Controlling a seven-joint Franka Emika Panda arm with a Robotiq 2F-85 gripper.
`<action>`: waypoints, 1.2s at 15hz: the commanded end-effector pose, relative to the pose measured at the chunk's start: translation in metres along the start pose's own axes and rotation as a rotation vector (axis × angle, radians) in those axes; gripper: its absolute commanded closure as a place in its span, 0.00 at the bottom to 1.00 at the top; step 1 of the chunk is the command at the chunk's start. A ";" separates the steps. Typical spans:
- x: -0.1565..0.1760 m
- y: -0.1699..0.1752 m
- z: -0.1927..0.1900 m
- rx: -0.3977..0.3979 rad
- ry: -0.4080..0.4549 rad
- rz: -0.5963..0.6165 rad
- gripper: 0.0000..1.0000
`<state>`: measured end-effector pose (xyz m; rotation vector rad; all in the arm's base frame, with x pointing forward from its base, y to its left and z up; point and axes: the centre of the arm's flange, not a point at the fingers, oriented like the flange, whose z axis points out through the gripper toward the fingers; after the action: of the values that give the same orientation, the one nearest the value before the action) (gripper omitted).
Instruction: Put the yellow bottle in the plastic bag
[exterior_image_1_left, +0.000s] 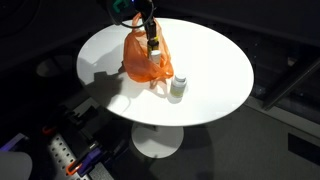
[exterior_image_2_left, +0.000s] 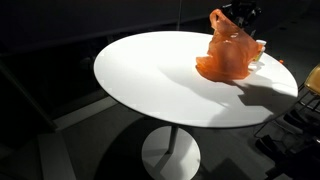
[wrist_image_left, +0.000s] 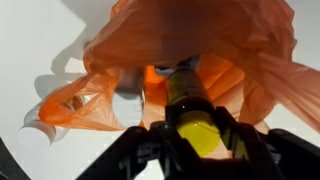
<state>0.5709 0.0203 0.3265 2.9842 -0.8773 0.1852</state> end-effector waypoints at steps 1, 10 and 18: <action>0.002 -0.003 0.001 -0.014 0.000 0.003 0.29; -0.010 0.035 -0.032 -0.024 -0.046 -0.010 0.00; -0.023 0.087 -0.101 -0.088 -0.141 -0.167 0.00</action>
<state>0.5188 -0.0233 0.3880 2.9616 -0.7609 -0.0451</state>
